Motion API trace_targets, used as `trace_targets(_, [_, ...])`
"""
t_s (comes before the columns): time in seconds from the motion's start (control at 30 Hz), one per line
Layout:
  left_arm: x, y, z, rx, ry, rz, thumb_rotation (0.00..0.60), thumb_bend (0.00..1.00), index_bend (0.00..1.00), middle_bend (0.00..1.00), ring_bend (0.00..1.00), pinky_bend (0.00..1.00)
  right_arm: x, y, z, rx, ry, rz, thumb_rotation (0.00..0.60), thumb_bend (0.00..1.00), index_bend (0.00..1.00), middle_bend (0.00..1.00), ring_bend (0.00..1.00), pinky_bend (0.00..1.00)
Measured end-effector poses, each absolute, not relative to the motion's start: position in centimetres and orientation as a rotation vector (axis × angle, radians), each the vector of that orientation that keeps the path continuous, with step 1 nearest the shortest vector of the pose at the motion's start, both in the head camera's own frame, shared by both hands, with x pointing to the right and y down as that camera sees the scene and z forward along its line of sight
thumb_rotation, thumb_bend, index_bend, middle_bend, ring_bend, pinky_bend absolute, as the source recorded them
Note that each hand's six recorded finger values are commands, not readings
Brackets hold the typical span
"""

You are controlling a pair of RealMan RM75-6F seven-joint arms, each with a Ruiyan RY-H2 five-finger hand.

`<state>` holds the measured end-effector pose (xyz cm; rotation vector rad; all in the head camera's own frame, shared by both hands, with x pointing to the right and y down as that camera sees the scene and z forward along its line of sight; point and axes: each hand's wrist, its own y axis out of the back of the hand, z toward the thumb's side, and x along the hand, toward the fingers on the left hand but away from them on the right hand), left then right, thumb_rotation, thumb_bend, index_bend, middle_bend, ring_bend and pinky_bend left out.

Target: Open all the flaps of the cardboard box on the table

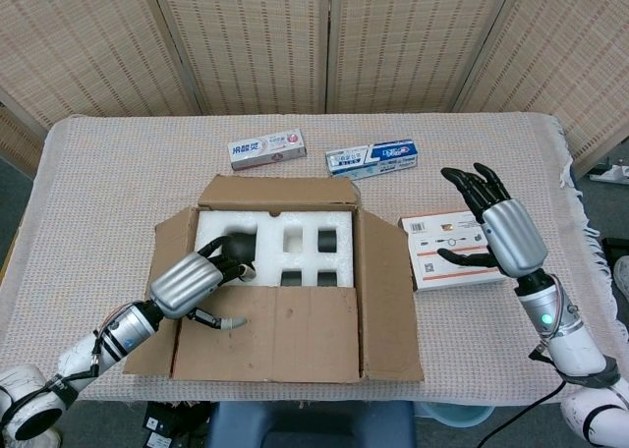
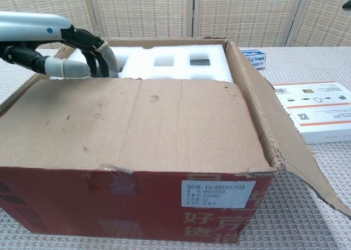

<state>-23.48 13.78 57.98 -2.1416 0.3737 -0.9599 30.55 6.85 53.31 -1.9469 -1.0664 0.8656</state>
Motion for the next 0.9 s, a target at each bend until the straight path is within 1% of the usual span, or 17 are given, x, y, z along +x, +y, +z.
trace_targets(0.23, [-23.4, 13.7, 57.8, -2.141, 0.397, -0.949, 0.104, 0.21, 0.38, 0.48, 0.46, 0.00, 31.6, 6.5, 54.2, -1.948, -1.096, 0.905, 0.600, 0.11, 0.00, 0.14, 0.14, 0.01])
trace_targets(0.33, [-23.2, 13.7, 57.5, -2.148, 0.417, -0.925, 0.107, 0.21, 0.40, 0.51, 0.48, 0.00, 32.2, 6.3, 54.6, -1.945, -1.115, 0.921, 0.600, 0.11, 0.00, 0.14, 0.14, 0.01])
trace_targets(0.7, [-22.7, 13.7, 56.6, -2.244, 0.471, -0.881, 0.110, 0.21, 0.41, 0.56, 0.53, 0.00, 33.7, 5.8, 54.8, -1.927, -1.171, 0.936, 0.600, 0.11, 0.00, 0.14, 0.14, 0.01])
trace_targets(0.9, [-22.7, 13.1, 55.3, -2.284, 0.532, -0.846, 0.112, 0.21, 0.42, 0.60, 0.57, 0.00, 34.3, 5.6, 54.7, -1.918, -1.200, 0.936, 0.600, 0.11, 0.00, 0.14, 0.14, 0.01])
